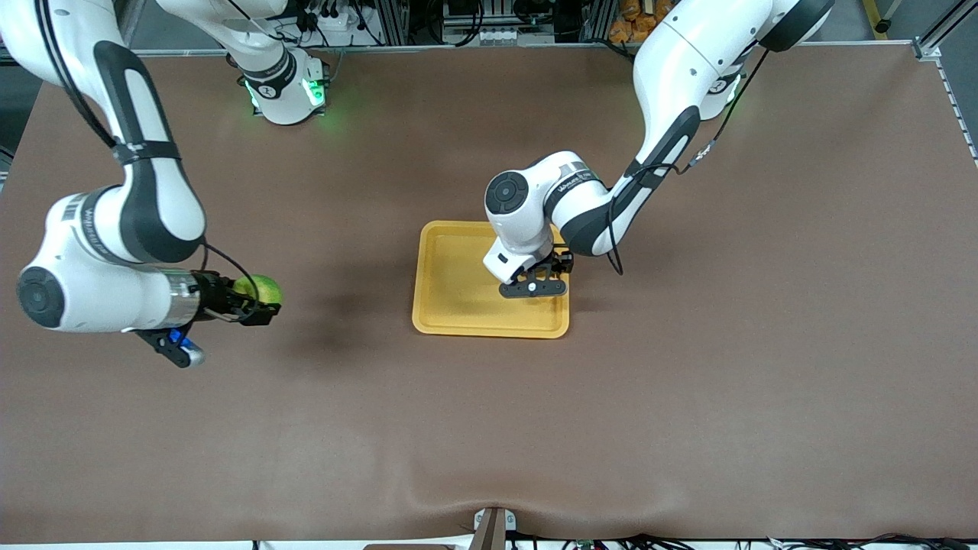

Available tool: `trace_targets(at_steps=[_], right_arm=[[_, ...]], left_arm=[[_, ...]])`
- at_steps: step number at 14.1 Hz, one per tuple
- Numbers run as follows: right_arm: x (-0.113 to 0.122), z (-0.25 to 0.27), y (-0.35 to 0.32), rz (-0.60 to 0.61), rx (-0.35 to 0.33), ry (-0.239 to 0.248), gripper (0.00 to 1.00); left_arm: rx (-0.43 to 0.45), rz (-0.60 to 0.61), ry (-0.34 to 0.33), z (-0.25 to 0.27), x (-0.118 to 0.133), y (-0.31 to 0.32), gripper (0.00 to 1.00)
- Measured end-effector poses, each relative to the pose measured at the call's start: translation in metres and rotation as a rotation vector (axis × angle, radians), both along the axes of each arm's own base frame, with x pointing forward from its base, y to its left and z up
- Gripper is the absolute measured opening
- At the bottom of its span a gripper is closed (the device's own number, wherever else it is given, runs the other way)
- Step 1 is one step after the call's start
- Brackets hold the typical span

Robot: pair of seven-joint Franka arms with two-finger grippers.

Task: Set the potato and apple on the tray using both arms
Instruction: 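Carry the potato to the tray while the right gripper lifts the apple, then release the potato on the tray while the right gripper carries the apple over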

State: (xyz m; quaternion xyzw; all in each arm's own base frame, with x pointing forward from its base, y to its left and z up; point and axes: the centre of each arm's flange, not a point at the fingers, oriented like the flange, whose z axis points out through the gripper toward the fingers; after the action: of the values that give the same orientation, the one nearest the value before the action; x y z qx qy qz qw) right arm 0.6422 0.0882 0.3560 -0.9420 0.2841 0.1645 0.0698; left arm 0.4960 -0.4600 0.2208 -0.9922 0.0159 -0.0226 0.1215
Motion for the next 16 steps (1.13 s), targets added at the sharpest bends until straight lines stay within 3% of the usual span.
trace_targets(at_steps=[2, 3, 9, 16], right_arm=[[-0.004, -0.004, 0.032, -0.022, -0.018, -0.01, 0.88], [-0.005, -0.005, 0.046, -0.03, -0.025, -0.017, 0.88], [-0.018, -0.016, 0.108, -0.095, -0.054, -0.052, 0.88], [-0.043, -0.04, 0.192, -0.176, -0.079, -0.08, 0.88]], left_arm=[[0.001, 0.0, 0.0, 0.0, 0.0, 0.0, 0.96], [0.001, 0.0, 0.0, 0.0, 0.0, 0.0, 1.0], [-0.009, 0.02, -0.027, 0.021, 0.013, 0.005, 1.0], [-0.077, 0.182, -0.155, 0.132, 0.076, 0.077, 1.0]])
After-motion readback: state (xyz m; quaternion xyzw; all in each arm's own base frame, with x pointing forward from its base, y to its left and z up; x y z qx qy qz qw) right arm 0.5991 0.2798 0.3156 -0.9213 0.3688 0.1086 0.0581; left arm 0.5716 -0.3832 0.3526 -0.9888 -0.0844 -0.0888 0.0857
